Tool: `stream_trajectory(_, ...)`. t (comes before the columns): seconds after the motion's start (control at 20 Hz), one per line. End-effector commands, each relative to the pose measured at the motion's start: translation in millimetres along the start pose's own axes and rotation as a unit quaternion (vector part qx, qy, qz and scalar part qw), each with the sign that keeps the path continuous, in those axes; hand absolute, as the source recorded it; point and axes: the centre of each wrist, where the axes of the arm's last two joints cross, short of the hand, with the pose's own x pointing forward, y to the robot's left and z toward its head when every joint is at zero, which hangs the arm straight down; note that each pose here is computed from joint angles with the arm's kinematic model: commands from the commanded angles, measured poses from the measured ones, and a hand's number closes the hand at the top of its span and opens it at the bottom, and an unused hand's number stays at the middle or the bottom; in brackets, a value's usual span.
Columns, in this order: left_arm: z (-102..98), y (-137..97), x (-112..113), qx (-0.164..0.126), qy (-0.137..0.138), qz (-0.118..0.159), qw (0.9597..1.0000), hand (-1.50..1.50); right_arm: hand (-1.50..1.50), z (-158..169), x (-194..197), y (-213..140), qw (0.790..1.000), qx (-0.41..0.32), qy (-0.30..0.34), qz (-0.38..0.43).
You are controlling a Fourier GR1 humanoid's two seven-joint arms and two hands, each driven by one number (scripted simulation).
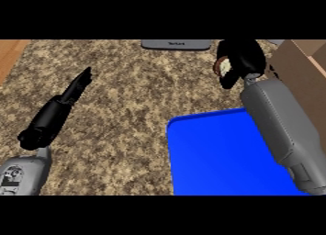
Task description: Pick the cupcake from the tray and place it in the cardboard box
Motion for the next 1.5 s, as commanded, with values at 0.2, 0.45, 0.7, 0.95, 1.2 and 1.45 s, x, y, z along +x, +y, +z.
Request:
stream_trajectory(0.2,0,-6,-2,0.010,0.012,-0.003,0.9999,0.00,1.50,-19,-9,-71,0.982,-0.140,0.114,-0.057)
stream_trajectory(0.45,8,29,8,0.011,0.006,-0.001,0.9999,0.00,1.50,-24,-28,-91,0.953,-0.203,0.207,-0.090)
stream_trajectory(0.7,21,11,7,0.001,0.002,-0.007,1.0000,0.00,1.50,-16,-106,-120,0.926,-0.243,0.269,-0.106)
stream_trajectory(0.95,-8,12,11,0.007,0.005,-0.006,0.9999,0.00,1.50,-7,-160,-124,0.923,-0.227,0.301,-0.081)
stream_trajectory(1.2,18,11,-10,0.004,0.002,0.002,1.0000,0.00,1.50,11,-216,-120,0.932,-0.127,0.336,-0.049)
stream_trajectory(1.45,2,-9,6,0.000,-0.006,-0.004,1.0000,0.00,1.50,20,-240,-123,0.931,0.003,0.357,-0.082)
